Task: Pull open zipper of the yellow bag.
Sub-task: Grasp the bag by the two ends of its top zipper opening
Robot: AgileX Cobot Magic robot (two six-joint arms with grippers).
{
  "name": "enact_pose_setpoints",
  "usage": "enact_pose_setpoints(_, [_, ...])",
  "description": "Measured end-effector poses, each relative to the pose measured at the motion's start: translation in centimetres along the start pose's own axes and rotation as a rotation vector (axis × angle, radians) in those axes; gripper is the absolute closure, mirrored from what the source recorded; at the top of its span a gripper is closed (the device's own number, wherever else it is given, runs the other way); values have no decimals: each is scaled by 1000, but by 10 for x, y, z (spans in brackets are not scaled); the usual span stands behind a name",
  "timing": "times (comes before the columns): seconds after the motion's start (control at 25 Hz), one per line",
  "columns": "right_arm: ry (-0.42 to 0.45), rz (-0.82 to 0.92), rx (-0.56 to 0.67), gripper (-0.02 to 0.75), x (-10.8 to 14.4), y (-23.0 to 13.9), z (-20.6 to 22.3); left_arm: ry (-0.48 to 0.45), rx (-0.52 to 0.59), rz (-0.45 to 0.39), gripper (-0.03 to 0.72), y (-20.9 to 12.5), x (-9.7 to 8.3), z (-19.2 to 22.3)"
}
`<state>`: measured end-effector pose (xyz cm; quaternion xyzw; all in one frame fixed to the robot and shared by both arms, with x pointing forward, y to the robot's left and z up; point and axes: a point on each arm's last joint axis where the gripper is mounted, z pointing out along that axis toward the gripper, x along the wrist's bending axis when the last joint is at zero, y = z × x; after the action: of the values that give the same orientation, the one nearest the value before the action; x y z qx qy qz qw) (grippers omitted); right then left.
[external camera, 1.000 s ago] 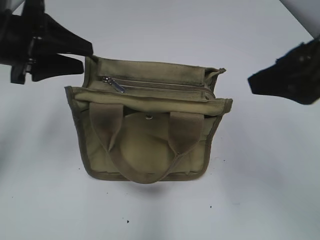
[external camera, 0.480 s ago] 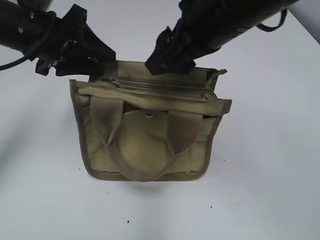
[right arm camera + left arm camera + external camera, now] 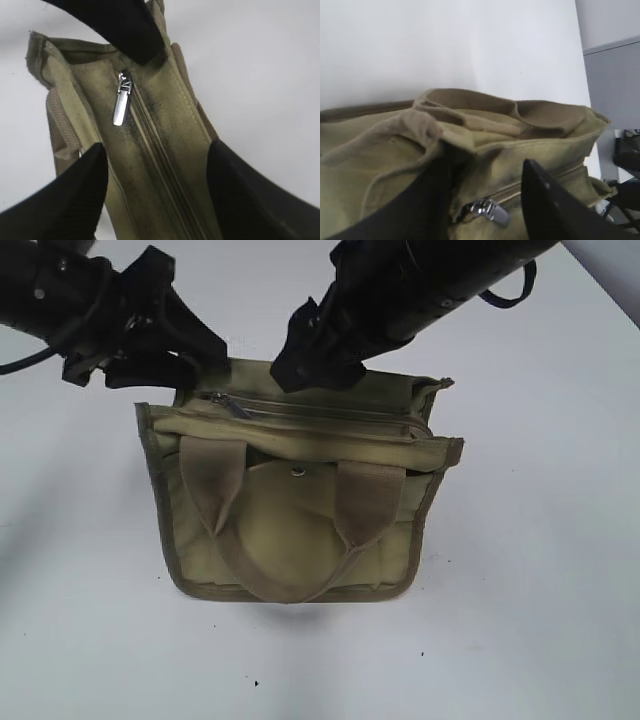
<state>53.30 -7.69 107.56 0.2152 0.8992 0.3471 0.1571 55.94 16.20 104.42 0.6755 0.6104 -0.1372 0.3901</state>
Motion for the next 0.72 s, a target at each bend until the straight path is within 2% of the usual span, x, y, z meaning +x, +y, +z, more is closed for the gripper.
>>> enact_pose_setpoints(0.24, [-6, -44, -35, 250, -1, 3, 1, -30, 25, -79, 341, 1, 8, 20])
enact_pose_setpoints(0.32, [-18, -60, -46, 259, -2, 4, 3, -43, 10, -84, 405, 4, 6, 19])
enact_pose_setpoints(0.44, [-13, -84, -41, 296, -3, 2, 9, -62, -9, -61, 575, 11, -2, 15])
enact_pose_setpoints(0.52, [-6, -85, -35, 316, -3, 1, 13, -73, 2, -51, 645, 12, -4, 13])
enact_pose_setpoints(0.72, [20, -161, -48, 338, 13, 7, 18, -87, 33, -44, 657, 11, -6, 13])
